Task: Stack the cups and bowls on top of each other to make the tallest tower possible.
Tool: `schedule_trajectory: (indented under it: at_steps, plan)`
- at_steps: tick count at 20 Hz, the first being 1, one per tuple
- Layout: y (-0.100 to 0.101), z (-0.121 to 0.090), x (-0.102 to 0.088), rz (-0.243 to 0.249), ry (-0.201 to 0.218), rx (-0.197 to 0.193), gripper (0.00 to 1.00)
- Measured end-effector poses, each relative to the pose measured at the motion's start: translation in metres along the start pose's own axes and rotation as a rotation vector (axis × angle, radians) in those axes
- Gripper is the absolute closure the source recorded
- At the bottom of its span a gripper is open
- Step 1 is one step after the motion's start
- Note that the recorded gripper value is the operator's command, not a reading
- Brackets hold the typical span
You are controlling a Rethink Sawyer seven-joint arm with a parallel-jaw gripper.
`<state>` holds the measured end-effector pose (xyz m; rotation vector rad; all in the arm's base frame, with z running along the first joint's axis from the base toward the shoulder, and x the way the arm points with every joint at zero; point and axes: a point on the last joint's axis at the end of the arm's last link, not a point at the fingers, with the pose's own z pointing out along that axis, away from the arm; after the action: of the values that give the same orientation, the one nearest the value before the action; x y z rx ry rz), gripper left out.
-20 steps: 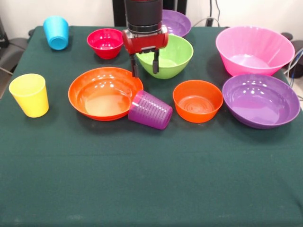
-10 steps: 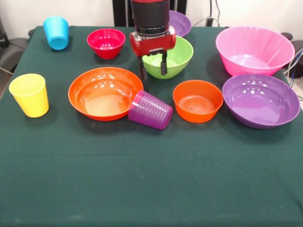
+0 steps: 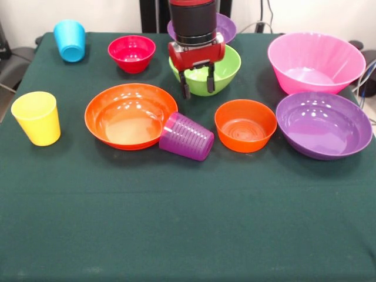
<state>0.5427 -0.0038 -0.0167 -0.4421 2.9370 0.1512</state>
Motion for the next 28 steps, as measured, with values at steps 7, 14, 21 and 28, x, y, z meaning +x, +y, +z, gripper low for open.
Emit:
schedule_trajectory:
  at_steps: [7, 14, 21, 28]
  plan:
    - [0.010, 0.007, 0.002, 0.022, 0.009, -0.034, 0.00]
    - [0.020, 0.015, 0.007, 0.008, 0.017, -0.054, 0.00]
    - [0.029, 0.020, 0.006, -0.056, -0.037, -0.049, 0.00]
    - [0.033, 0.015, -0.008, -0.190, -0.193, -0.017, 0.00]
